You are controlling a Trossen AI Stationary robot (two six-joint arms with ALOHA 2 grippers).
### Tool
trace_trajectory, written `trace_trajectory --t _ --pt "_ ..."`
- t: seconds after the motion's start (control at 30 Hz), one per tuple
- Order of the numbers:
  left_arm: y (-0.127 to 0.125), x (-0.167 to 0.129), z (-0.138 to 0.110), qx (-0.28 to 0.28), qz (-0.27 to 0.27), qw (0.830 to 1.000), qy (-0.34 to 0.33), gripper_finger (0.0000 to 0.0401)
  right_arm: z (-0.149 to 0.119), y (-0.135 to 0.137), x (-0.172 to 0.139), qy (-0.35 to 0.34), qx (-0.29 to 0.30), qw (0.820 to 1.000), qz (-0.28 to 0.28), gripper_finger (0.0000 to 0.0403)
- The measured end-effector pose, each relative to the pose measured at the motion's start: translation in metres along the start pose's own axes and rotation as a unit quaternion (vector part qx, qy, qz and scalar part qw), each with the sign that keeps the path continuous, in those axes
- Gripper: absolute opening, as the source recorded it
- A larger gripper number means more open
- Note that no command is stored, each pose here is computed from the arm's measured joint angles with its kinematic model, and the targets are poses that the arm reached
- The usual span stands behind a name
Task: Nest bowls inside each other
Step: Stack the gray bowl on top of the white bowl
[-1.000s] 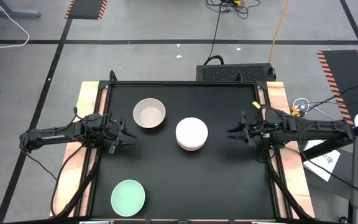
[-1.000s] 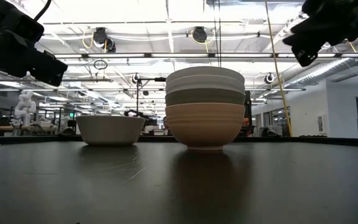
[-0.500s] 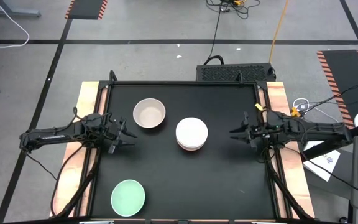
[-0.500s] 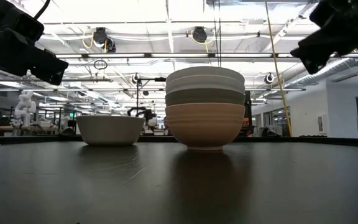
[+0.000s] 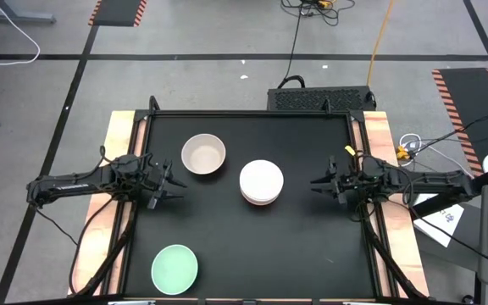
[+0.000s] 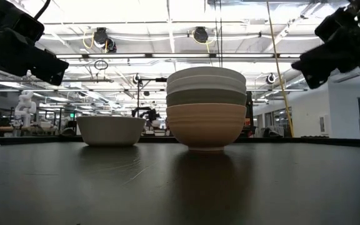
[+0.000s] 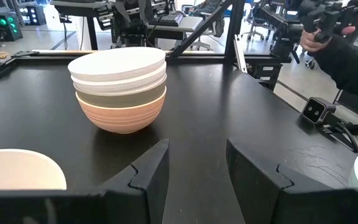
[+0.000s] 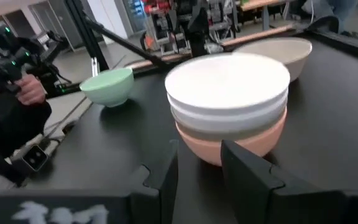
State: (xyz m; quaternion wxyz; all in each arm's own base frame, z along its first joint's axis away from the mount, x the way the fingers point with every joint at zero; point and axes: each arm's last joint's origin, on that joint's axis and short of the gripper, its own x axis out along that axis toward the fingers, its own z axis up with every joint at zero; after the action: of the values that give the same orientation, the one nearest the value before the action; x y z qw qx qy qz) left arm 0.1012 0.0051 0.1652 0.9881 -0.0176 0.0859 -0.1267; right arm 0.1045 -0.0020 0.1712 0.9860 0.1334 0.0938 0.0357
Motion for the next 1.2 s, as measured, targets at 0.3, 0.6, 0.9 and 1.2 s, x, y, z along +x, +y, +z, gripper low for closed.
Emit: trace_trajectory --t 0.3,0.6,0.9,1.2 --pt "0.0 0.0 0.003 0.01 0.001 1.0 -0.016 0.0159 -0.008 -0.002 0.003 -0.048 -0.008 0.999 0.014 0.0114" --pt "0.001 -0.001 0.011 0.018 0.015 0.998 -0.052 0.0159 -0.008 -0.002 0.003 -0.052 -0.026 0.998 0.016 0.0114" --pt "0.003 -0.002 0.019 0.022 0.06 0.994 -0.093 0.0159 -0.01 -0.003 0.003 -0.04 -0.025 0.999 0.013 0.0114" --pt "0.006 -0.008 0.037 0.016 0.136 0.982 -0.131 0.0159 -0.01 -0.003 0.003 -0.039 -0.033 0.999 0.013 0.0114"
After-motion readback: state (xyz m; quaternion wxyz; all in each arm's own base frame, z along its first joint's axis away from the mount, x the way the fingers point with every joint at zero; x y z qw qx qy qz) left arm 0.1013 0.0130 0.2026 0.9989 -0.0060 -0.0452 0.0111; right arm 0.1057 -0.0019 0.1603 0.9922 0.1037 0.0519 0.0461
